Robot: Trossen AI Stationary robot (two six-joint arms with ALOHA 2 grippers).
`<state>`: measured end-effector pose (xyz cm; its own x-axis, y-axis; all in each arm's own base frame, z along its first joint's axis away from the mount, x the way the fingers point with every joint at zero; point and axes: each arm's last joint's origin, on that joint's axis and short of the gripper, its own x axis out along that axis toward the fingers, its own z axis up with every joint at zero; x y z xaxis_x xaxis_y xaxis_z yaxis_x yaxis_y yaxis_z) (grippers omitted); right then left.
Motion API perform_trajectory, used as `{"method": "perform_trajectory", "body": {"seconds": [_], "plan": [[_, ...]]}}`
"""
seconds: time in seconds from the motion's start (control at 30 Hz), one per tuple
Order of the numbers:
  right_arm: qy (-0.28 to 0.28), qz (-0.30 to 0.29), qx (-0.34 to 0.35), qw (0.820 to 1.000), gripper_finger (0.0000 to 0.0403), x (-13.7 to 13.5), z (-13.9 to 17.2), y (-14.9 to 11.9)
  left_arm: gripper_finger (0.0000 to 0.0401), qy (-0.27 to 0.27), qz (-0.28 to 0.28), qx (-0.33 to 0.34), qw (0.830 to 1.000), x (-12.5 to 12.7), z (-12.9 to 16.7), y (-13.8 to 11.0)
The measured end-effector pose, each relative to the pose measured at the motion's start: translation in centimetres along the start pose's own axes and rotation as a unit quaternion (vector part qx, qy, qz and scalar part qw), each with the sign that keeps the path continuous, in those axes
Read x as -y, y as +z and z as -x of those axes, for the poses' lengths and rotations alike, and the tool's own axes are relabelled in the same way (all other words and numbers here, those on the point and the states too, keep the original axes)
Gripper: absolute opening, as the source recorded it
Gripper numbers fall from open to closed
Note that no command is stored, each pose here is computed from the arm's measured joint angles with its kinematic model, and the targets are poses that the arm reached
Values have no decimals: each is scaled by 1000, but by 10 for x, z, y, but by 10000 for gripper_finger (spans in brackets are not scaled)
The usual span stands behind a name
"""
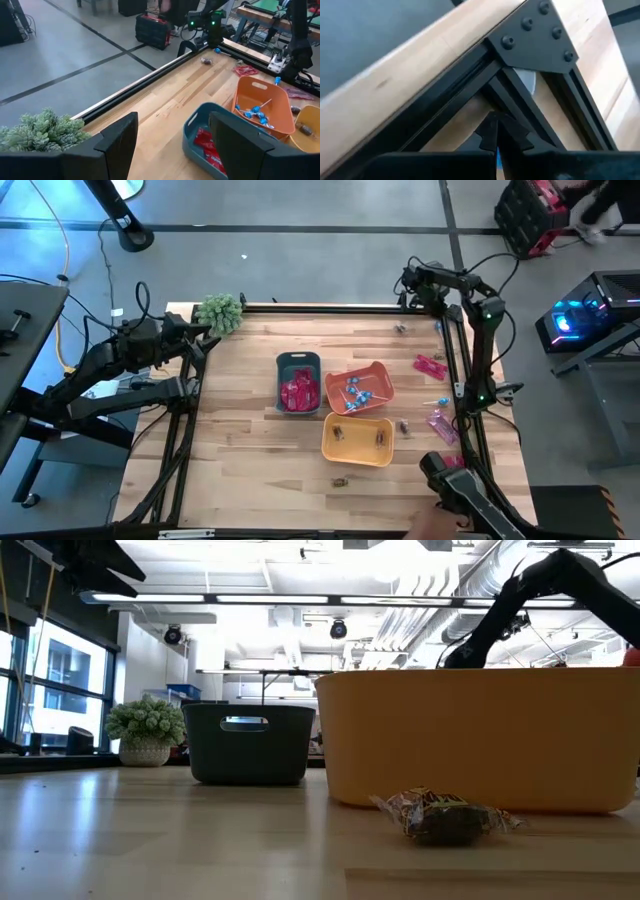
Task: Sort candy
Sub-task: Put the blue lollipop into the orange bin
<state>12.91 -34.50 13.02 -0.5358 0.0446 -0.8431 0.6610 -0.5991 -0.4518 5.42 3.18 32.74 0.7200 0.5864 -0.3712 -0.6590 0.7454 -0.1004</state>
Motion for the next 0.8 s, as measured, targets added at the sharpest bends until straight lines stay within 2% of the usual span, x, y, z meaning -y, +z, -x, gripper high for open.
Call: {"method": "perform_trajectory", "body": {"seconds": [0.23,0.3,0.47,0.67,0.8], "plan": [[-17,61,-1,998,0,-10,-8,-7,239,4,24,-21,999,-1,0,-4],[-22,100,-17,995,0,-7,-5,-11,239,6,23,-27,999,-1,0,-5],[-36,136,-57,988,0,-3,10,-32,239,5,24,-23,999,-1,0,-5],[-3,175,-37,984,0,-7,38,-60,239,4,29,-24,999,-1,0,-5],[10,188,-3,982,0,1,59,-70,239,-1,29,-25,999,-1,0,-5]]}}
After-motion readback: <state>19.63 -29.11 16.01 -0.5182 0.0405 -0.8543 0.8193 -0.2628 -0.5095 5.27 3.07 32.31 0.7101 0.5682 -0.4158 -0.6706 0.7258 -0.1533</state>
